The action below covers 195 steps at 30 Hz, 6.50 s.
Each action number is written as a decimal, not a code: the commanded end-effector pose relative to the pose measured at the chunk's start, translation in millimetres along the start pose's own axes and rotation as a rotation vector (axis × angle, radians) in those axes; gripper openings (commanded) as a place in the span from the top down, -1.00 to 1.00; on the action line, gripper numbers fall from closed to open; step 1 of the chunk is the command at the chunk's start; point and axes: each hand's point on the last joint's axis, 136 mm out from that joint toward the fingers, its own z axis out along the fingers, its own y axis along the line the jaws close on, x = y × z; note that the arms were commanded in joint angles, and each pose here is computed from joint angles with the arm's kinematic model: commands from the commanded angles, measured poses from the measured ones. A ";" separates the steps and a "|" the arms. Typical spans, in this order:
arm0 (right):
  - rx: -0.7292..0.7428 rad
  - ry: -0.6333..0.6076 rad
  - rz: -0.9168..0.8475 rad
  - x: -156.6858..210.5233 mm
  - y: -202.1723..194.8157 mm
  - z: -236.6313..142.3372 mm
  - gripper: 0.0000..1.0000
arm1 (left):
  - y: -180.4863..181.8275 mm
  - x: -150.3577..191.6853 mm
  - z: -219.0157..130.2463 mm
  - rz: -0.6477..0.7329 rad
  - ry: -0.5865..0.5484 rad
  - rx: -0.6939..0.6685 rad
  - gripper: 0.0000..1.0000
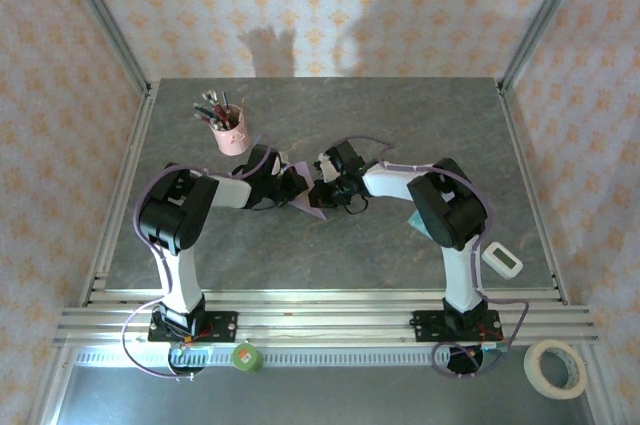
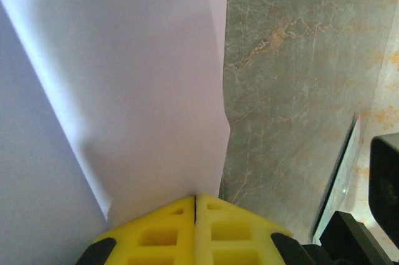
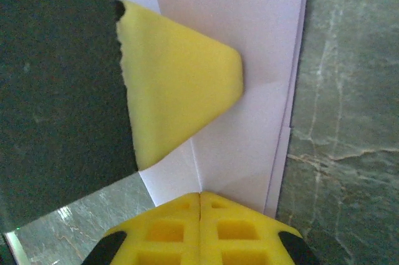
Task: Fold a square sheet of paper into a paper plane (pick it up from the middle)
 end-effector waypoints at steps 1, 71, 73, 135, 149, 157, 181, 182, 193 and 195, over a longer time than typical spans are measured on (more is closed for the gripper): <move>0.109 0.147 0.053 52.7 -24.6 -3.9 0.90 | 80.3 25.0 1.4 -0.102 0.038 -0.282 0.85; 0.239 0.066 -0.076 39.1 -17.6 -20.5 0.49 | 104.0 27.8 -0.7 -0.136 0.042 -0.411 0.69; 0.234 0.066 -0.075 39.4 -17.3 -19.9 0.52 | 100.8 26.3 -0.6 -0.130 0.041 -0.403 0.69; 0.324 0.113 -0.076 48.1 -30.2 -8.7 0.63 | -9.4 -7.1 -11.4 -0.013 -0.012 -0.072 0.67; 0.328 0.110 -0.075 47.4 -31.3 -8.1 0.63 | -25.1 27.3 -5.0 0.029 0.076 -0.015 0.74; 0.314 0.081 -0.065 42.2 -27.5 -10.2 0.62 | 9.7 31.1 0.9 -0.003 0.069 -0.152 0.80; 0.049 0.006 -0.101 11.6 16.6 -16.6 0.80 | 78.6 40.9 0.7 -0.034 0.079 -0.428 0.83; 0.056 0.009 -0.102 11.2 15.0 -15.4 0.81 | 80.5 41.3 0.7 -0.033 0.079 -0.435 0.83; 0.133 0.026 -0.069 16.5 -12.1 -13.3 0.86 | 109.7 47.3 0.0 -0.032 0.090 -0.537 0.83; 0.140 0.033 -0.062 19.3 -16.1 -14.0 0.87 | 112.5 47.4 -0.1 -0.031 0.091 -0.547 0.83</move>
